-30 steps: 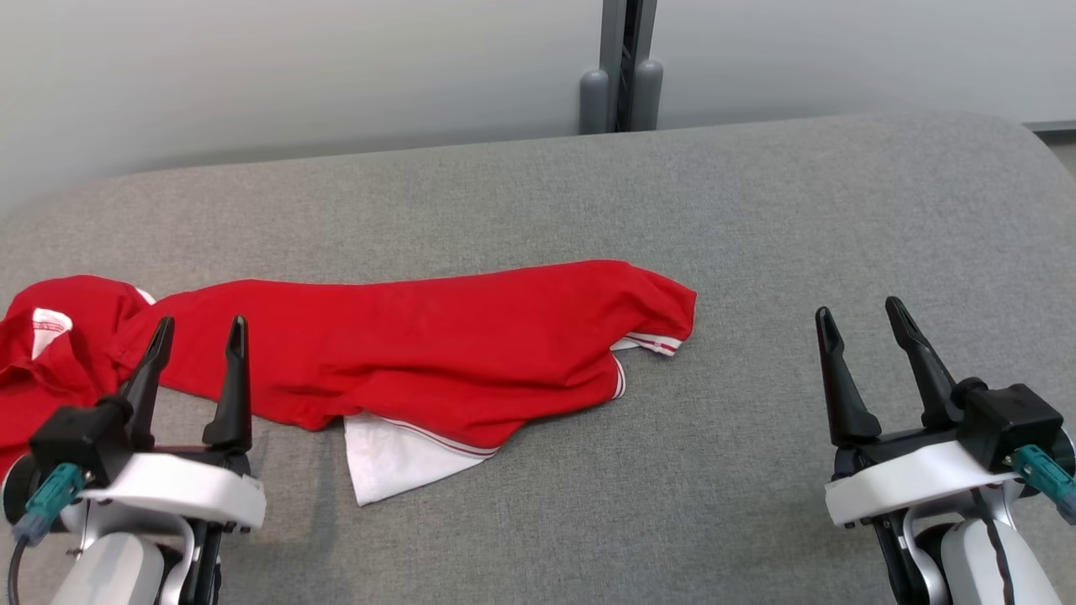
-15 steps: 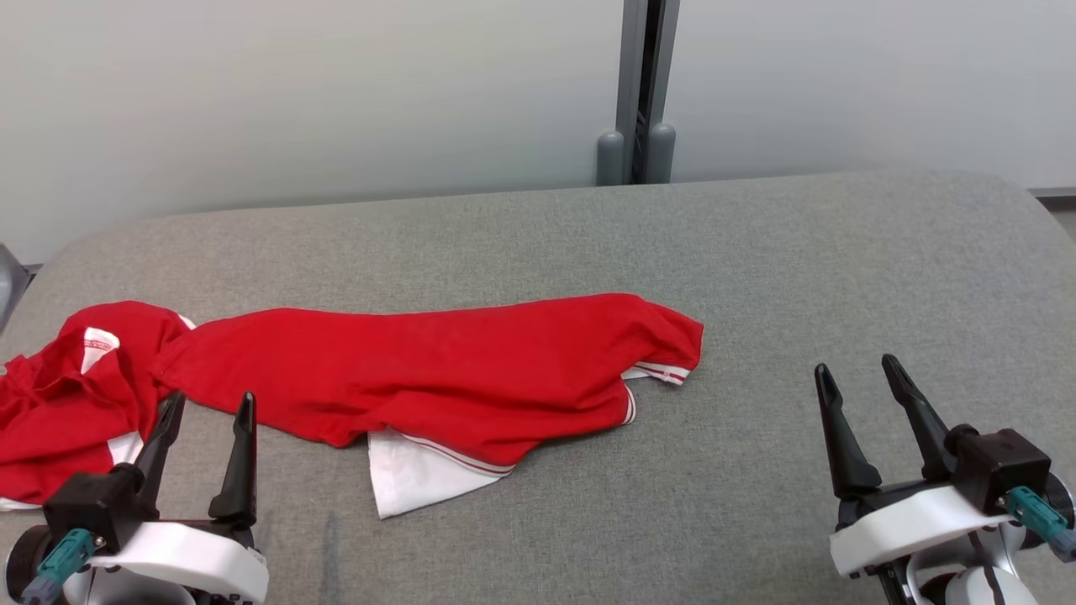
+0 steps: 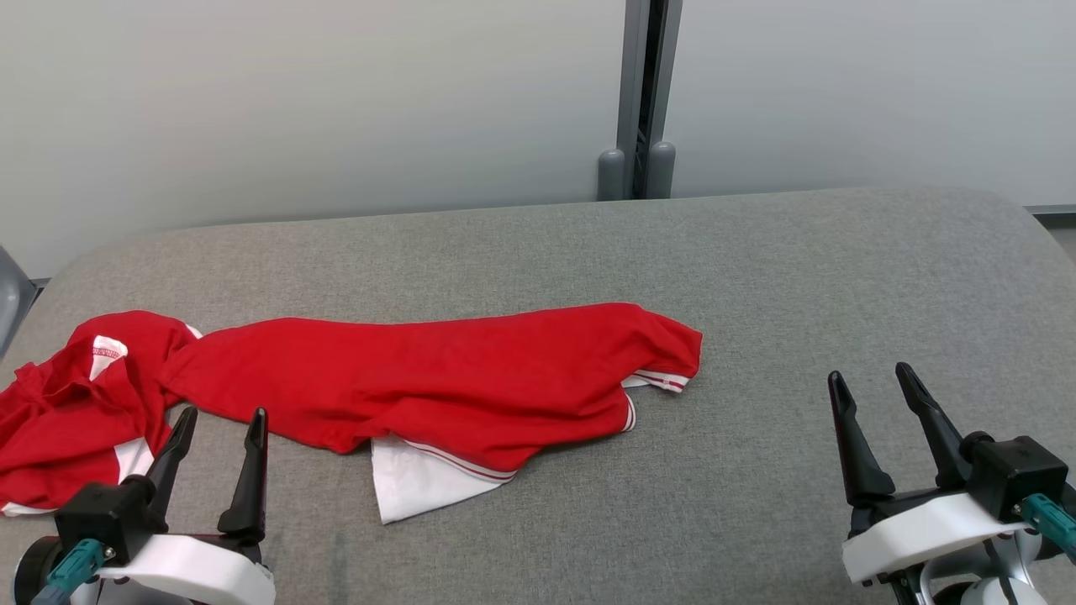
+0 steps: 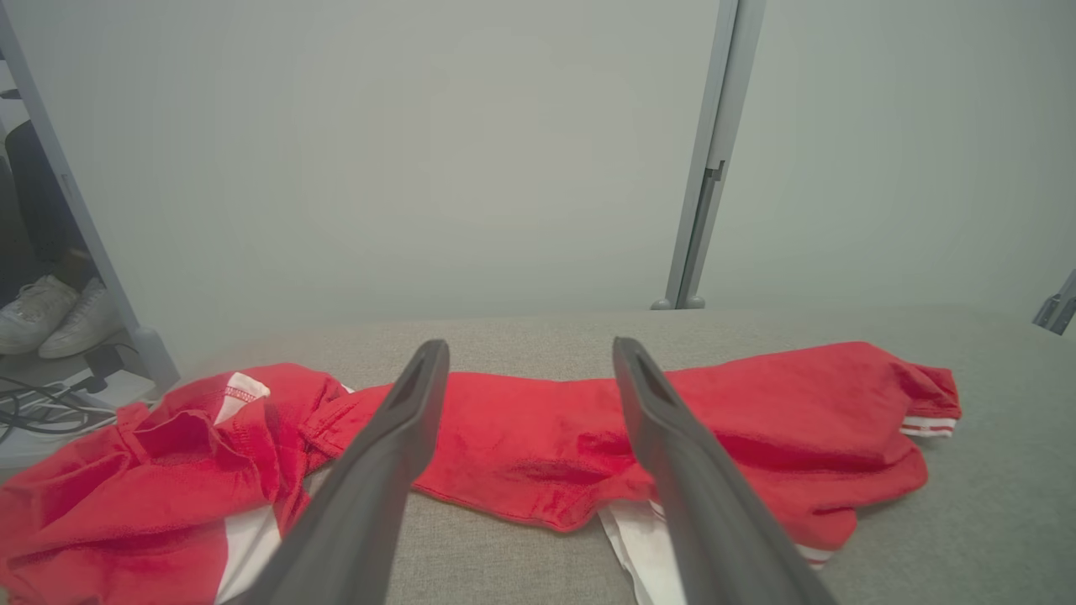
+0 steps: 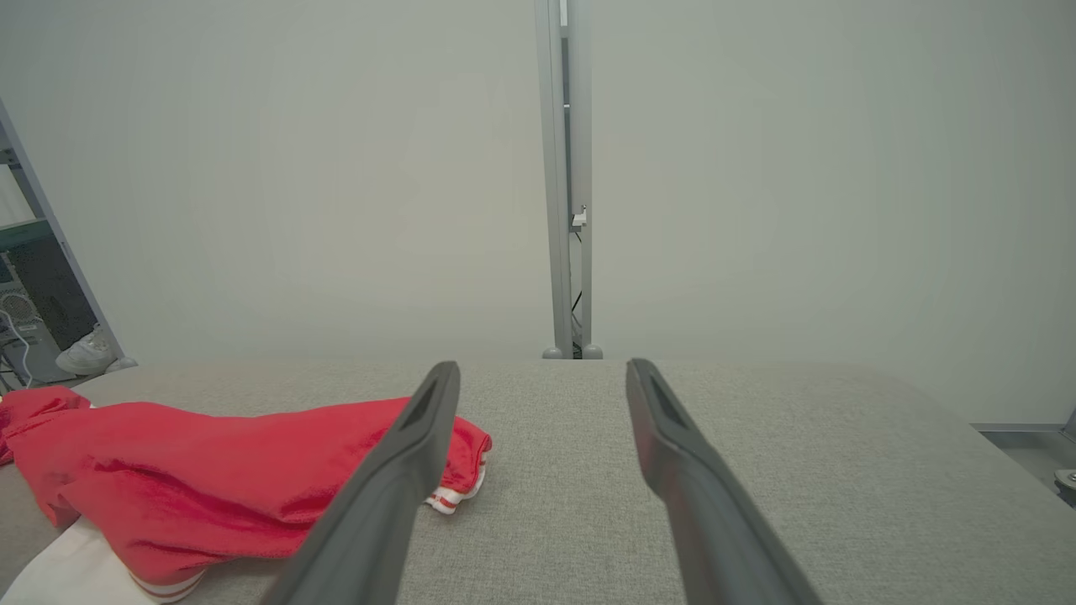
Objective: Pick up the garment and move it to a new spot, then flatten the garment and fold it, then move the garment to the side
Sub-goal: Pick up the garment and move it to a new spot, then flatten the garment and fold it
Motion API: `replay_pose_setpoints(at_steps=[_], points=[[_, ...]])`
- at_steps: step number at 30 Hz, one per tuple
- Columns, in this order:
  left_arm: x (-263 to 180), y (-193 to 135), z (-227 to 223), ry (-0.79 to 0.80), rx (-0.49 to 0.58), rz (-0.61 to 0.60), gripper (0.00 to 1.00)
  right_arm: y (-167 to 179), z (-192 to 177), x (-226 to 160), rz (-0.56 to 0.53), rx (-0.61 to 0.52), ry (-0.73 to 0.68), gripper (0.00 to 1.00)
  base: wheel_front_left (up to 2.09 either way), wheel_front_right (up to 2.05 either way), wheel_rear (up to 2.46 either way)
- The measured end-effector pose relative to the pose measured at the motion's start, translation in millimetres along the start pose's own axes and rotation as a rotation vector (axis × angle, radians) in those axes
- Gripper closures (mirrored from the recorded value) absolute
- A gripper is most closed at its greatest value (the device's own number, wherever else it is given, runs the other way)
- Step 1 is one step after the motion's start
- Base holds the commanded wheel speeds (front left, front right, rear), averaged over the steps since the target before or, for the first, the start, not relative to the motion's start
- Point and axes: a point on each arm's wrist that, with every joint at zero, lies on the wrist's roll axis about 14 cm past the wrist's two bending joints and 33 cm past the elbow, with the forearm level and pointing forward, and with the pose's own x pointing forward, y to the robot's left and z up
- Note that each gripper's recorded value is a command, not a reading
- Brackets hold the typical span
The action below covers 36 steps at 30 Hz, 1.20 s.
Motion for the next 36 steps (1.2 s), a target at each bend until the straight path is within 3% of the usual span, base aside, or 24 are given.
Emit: replay_pose_setpoints(at_steps=[24, 29, 36], points=[[2, 3, 4, -0.011, -0.025, 0.028, 0.00, 5, -2, 5, 0.012, 0.008, 0.002, 0.00, 0.00, 0.00, 0.00], [3, 15, 17, -0.061, -0.040, 0.063, 0.00, 48, -7, 19, 0.152, -0.001, 0.023, 0.00, 0.00, 0.00, 0.00], [-4, 40, 33, -0.121, -0.051, 0.141, 0.00, 156, -38, 22, 0.512, -0.039, 0.129, 0.00, 0.00, 0.00, 0.00]])
